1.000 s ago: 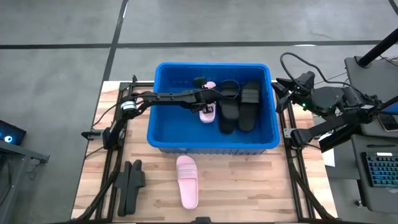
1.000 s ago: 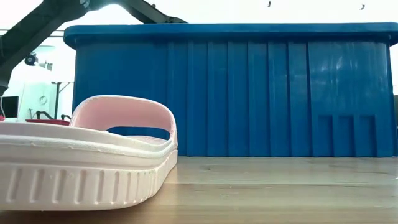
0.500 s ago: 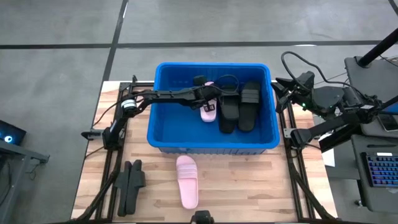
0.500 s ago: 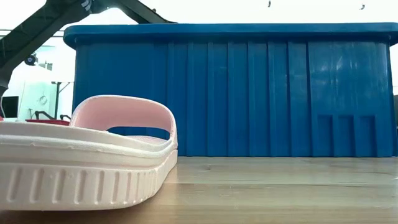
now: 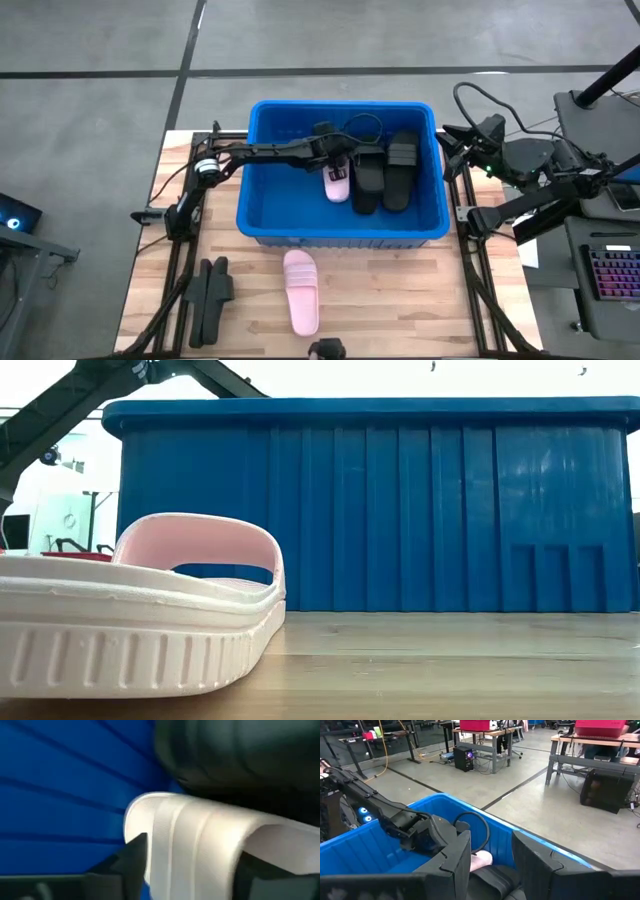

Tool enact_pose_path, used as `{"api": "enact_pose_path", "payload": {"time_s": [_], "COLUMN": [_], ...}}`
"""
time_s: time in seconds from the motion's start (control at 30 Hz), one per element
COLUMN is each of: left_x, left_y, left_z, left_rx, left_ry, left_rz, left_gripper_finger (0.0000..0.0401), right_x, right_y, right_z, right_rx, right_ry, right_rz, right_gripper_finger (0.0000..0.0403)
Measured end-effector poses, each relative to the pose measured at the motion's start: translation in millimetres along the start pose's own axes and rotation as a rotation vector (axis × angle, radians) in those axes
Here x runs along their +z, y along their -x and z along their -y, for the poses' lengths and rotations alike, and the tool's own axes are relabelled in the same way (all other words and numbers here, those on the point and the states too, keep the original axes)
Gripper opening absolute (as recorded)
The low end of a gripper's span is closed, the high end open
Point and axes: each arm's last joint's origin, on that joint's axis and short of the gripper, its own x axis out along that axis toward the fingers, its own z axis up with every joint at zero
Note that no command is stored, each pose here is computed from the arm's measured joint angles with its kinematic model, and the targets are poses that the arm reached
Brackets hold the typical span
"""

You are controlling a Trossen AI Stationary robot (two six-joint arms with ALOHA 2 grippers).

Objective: Pick and place slides into bin
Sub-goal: Put the pink slipper into the blue bin

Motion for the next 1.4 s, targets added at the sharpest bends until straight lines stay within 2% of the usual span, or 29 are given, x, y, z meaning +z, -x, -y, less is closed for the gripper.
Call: {"api": "enact_pose_path", "payload": {"time_s": [0.17, 0.3, 0.4, 0.53, 0.73, 0.93, 1.23, 1.4], "left_x": [-4, -6, -5, -3, 9, 17, 8, -1], "left_y": [0, 1, 7, 21, 33, 32, 22, 6], "left_z": [2, 2, 0, -4, -15, -17, -17, -8], "left_rx": [-0.019, -0.039, -0.101, -0.192, -0.171, -0.229, -0.184, -0.173], "left_ry": [-0.026, -0.042, -0.048, -0.046, -0.003, 0.025, 0.042, 0.03], "left_rz": [-0.034, -0.069, -0.071, -0.046, 0.058, 0.17, 0.15, 0.102], "left_gripper_finger": [0.0244, 0.027, 0.0279, 0.0281, 0.0281, 0.0281, 0.0281, 0.0281], "right_x": [0, 0, 0, 0, 0, 0, 0, 0], "right_y": [0, 0, 0, 0, 0, 0, 0, 0], "right_z": [0, 0, 0, 0, 0, -1, -1, -1], "right_rx": [0.0, 0.001, 0.003, 0.003, 0.003, 0.024, 0.029, 0.029], "right_ry": [0.007, 0.029, 0.044, 0.048, 0.051, 0.052, 0.048, 0.046], "right_rz": [0.0, -0.001, -0.001, -0.001, -0.001, -0.009, -0.01, -0.009], "right_gripper_finger": [0.0132, 0.0132, 0.0132, 0.0132, 0.0132, 0.0132, 0.0132, 0.0132]}}
